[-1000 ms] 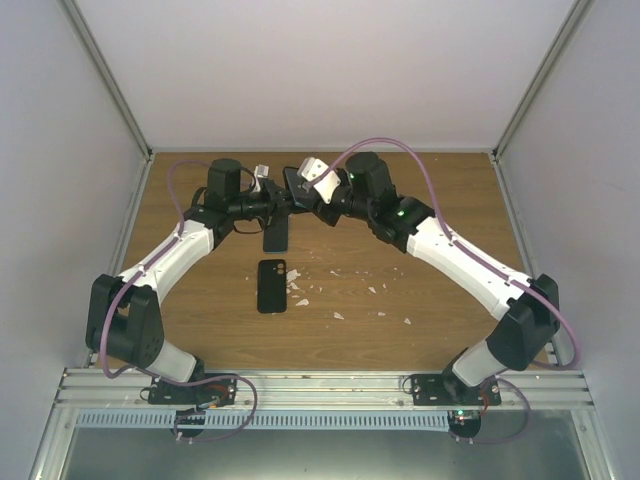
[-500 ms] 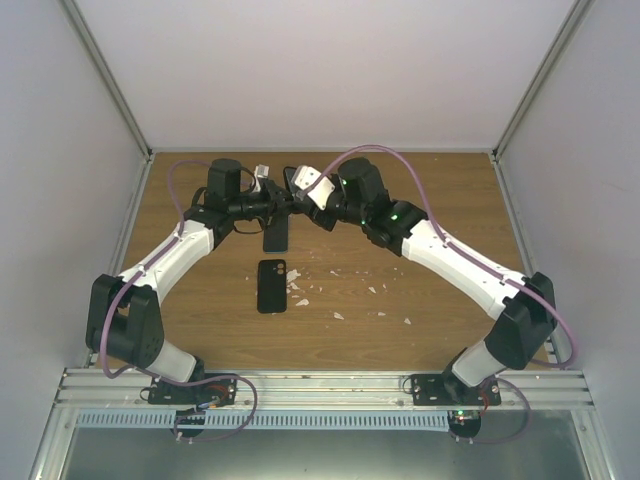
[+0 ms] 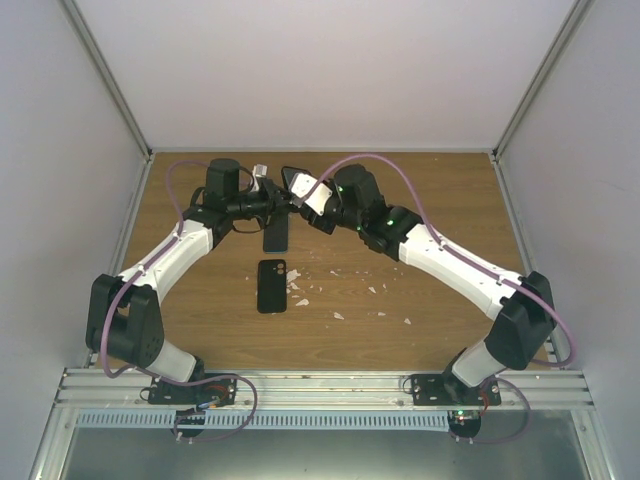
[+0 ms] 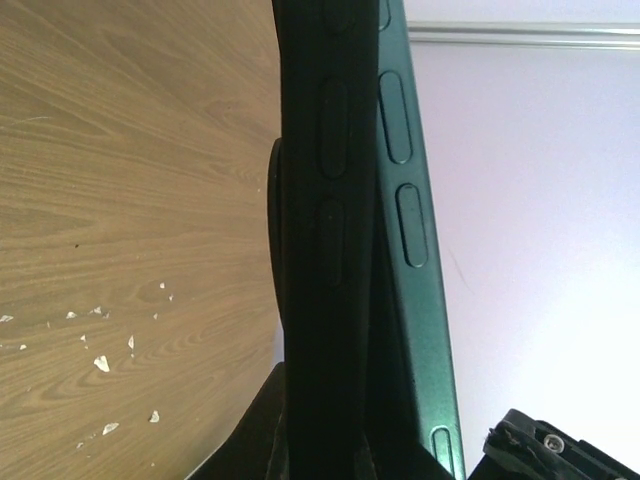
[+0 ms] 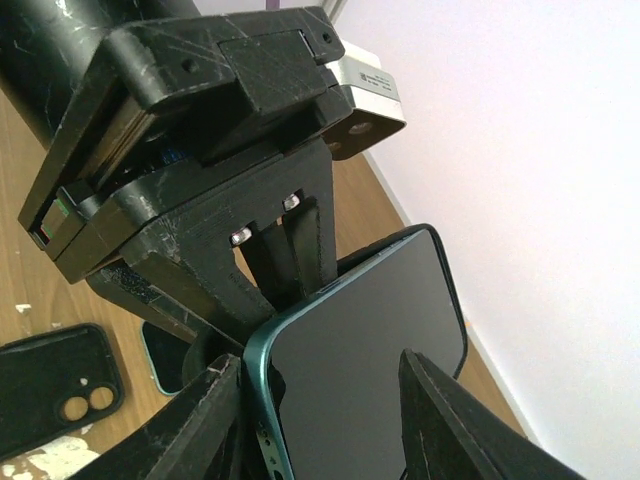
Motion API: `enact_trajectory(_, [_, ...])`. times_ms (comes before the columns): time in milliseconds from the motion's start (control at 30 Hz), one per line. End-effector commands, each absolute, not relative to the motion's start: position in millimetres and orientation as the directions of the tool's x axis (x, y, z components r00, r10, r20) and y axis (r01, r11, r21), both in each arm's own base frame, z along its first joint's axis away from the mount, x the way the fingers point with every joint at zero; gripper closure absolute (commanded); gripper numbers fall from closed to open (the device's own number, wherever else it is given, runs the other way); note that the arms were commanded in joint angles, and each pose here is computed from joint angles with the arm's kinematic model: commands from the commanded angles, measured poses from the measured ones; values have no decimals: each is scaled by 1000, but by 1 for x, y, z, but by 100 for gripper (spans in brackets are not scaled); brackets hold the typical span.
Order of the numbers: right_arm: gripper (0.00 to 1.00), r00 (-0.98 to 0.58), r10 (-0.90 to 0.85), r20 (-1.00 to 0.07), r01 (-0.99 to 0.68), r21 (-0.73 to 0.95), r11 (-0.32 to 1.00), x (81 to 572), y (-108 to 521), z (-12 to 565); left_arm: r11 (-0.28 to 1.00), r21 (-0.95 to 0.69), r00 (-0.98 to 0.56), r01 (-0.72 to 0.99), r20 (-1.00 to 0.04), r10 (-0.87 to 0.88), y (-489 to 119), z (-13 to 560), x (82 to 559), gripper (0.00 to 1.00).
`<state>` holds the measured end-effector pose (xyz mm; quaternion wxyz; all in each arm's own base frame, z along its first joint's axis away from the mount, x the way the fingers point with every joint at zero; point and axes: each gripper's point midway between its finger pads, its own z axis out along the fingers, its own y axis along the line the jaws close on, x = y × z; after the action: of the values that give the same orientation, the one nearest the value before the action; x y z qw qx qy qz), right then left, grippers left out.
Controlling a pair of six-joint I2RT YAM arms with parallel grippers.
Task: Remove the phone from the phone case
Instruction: Remove the phone case from the phone.
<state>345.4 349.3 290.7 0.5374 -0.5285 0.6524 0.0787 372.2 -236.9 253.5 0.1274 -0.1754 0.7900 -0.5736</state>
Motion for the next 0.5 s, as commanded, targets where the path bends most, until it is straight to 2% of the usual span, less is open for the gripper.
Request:
enact_trajectory(0, [59,134,-669,-731,-671,-564,482,367,333,289,221,-975,-929,-1,-80,-360,-244,286,365,100])
enact_trajectory(233, [66,175,-746,-643,-526,-701,481,383,318,296,210,-977,-943,20,-88,-321,-247,288,358,100])
enact_trajectory(467, [67,188,-802,-566,-481,-765,428,393,319,282,195,-978,-956,72,-124,-267,-258,296,349,100])
